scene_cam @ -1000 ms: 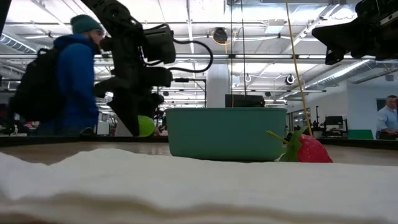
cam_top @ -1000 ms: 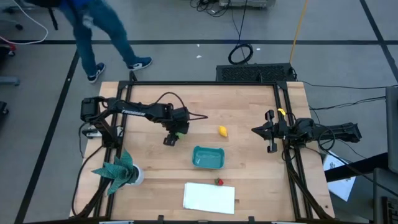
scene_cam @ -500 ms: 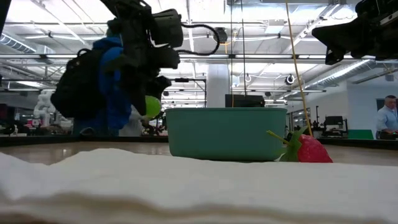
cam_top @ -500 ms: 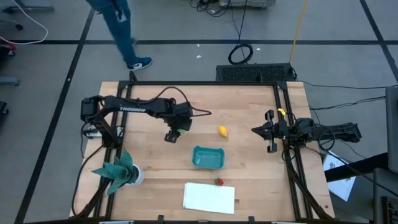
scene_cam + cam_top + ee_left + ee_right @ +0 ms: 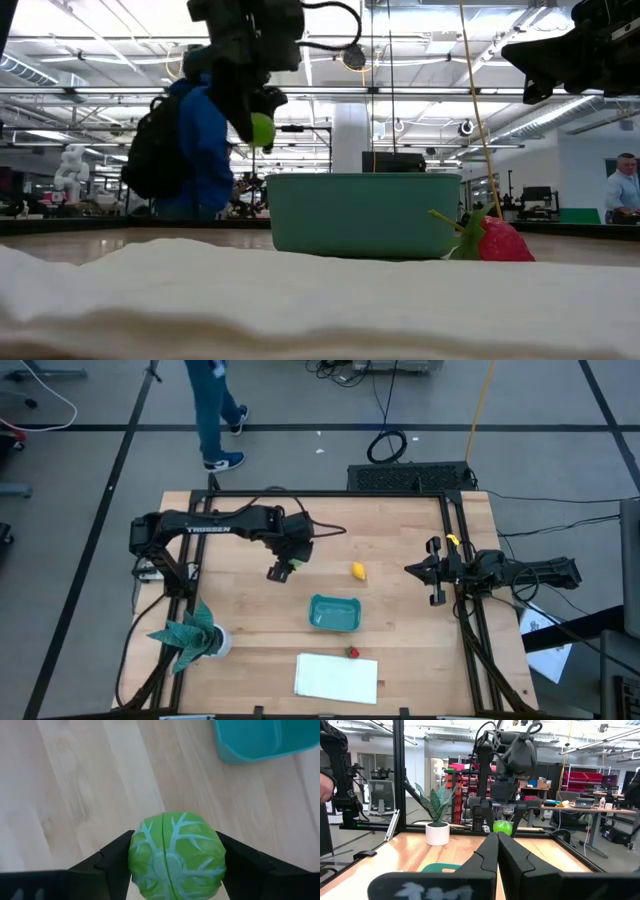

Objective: Pick and placing Produce into tupperware
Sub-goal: Put the cabbage into the green bin

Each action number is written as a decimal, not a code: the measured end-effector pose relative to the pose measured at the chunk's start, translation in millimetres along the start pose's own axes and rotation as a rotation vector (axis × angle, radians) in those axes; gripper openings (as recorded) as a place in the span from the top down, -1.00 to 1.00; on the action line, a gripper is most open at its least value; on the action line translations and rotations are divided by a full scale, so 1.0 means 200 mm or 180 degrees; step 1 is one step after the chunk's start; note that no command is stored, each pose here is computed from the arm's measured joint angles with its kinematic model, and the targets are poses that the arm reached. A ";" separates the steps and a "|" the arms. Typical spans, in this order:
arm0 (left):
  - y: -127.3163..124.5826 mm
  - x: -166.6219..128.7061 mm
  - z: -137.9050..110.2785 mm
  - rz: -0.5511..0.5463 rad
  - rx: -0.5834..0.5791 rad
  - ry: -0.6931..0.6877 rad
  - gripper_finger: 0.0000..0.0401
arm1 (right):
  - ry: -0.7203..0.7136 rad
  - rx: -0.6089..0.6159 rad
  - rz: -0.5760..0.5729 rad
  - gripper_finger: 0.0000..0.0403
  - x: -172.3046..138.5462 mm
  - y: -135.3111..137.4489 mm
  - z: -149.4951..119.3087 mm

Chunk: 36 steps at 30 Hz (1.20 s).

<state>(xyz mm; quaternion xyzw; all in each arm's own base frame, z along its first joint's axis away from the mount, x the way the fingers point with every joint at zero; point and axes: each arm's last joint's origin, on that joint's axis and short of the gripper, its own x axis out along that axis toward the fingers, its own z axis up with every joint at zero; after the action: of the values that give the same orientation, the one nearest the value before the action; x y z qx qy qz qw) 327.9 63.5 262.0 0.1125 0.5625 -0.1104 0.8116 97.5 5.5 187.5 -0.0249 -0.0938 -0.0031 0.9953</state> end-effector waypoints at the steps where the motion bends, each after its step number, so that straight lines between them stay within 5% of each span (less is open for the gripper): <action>1: 0.00 -0.01 0.01 0.0008 0.0002 -0.0015 -0.21 | 0.0000 0.0000 0.0000 1.00 0.00 0.00 0.00; 36: 0.07 -0.24 -0.03 0.0229 -0.0258 -0.0044 -0.21 | 0.0005 0.0000 -0.0005 1.00 0.00 0.00 0.00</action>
<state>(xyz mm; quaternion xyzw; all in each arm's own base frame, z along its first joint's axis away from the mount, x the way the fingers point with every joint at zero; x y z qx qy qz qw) 309.8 81.3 306.4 0.0990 0.5565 -0.0591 0.8228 97.7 5.5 187.4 -0.0247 -0.0931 -0.0038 0.9953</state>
